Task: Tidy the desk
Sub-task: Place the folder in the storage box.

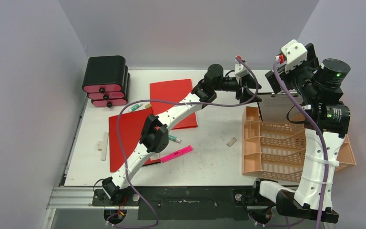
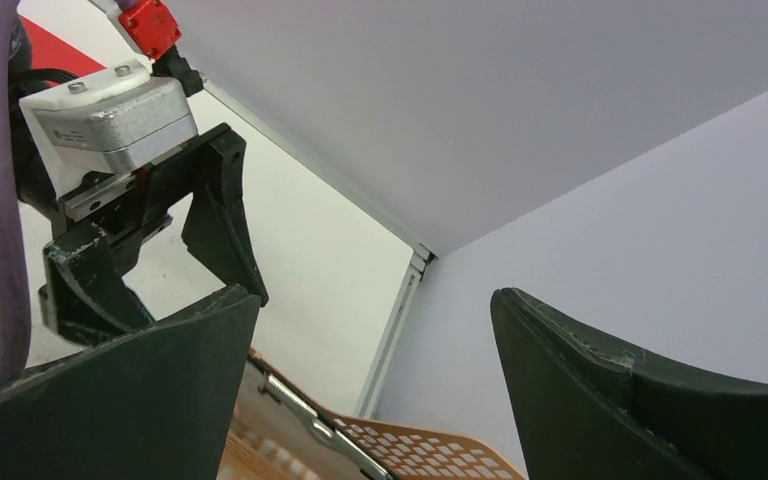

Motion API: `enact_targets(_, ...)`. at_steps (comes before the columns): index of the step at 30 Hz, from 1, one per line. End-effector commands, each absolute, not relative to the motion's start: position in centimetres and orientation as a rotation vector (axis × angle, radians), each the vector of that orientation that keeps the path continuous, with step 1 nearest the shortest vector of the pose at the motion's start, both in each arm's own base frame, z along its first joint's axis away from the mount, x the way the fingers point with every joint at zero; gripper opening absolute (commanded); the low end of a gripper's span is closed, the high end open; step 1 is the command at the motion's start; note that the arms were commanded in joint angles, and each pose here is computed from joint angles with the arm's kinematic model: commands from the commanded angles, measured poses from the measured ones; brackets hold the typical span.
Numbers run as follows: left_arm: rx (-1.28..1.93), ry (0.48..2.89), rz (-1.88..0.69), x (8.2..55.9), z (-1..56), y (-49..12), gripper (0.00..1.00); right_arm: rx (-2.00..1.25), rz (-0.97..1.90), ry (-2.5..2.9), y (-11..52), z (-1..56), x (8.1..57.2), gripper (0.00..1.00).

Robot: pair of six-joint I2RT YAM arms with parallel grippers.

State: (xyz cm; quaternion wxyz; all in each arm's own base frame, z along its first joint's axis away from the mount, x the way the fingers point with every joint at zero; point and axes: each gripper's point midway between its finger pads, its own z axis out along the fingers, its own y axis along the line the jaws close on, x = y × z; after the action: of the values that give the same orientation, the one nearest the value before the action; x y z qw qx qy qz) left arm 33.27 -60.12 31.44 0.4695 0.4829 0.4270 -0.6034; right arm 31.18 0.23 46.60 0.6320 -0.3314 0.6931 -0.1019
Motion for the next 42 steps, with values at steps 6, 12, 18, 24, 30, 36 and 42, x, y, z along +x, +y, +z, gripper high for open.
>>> enact_targets(6, 1.126, 0.981, -1.463, 33.2, 35.2, -59.8, 0.88, -0.614, -0.325, 1.575, -1.9, 47.8, 32.2, 0.90)
enact_targets(12, 1.098, 1.036, -1.438, 34.1, 35.9, -59.1, 0.96, -0.703, -0.412, 1.675, -3.2, 45.6, 32.6, 0.90)
enact_targets(18, 1.077, 1.124, -1.406, 35.7, 36.6, -57.1, 0.96, -1.093, -0.460, 1.756, -2.6, 41.6, 29.0, 0.91)
enact_targets(24, 1.067, 1.218, -1.344, 37.8, 37.6, -53.2, 0.96, -1.231, -0.456, 1.869, -3.4, 37.9, 28.1, 0.92)
enact_targets(30, 1.101, 1.354, -1.187, 38.6, 37.7, -47.9, 0.96, -1.190, -0.566, 1.905, -5.3, 35.4, 29.2, 0.90)
enact_targets(36, 1.113, 1.477, -1.002, 39.2, 36.7, -41.8, 0.96, -1.190, -0.647, 2.018, -7.4, 33.3, 29.5, 0.90)
enact_targets(42, 1.050, 1.592, -0.876, 39.9, 34.9, -35.7, 0.96, -1.014, -0.896, 2.027, -11.1, 33.9, 31.5, 0.90)
